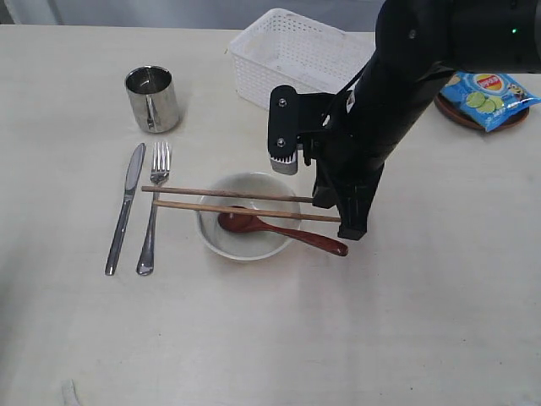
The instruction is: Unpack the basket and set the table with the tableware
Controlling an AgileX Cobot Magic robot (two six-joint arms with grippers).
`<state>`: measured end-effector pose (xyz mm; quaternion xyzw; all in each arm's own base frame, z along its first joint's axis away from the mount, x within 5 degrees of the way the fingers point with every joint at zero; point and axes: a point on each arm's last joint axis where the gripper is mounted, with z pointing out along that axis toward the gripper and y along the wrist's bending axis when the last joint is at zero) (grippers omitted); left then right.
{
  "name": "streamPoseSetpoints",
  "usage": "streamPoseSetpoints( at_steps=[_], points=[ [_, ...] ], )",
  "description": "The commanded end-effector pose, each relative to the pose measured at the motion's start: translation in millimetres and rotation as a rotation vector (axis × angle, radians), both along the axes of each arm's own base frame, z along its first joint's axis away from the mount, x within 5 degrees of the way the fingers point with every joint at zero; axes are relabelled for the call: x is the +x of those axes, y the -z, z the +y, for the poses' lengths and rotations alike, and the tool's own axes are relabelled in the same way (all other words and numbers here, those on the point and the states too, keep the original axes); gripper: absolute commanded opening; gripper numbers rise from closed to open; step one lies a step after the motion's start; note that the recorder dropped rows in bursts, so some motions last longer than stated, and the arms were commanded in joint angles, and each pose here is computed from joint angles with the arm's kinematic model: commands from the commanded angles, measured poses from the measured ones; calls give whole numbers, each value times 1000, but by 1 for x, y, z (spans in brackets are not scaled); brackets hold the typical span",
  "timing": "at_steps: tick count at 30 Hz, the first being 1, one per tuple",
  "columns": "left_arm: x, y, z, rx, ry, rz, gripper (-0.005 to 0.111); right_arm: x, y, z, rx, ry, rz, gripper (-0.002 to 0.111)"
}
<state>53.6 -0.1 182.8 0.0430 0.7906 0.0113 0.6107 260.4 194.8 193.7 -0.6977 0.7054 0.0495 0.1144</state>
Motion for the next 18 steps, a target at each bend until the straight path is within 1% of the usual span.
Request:
streamPoseSetpoints(
  at_steps=[1, 18],
  points=[
    [0, 1, 0, -6, 5, 0, 0, -1, 1, -1, -3, -3, 13, 0],
    [0, 1, 0, -6, 5, 0, 0, -2, 1, -1, -2, -1, 27, 0]
  ],
)
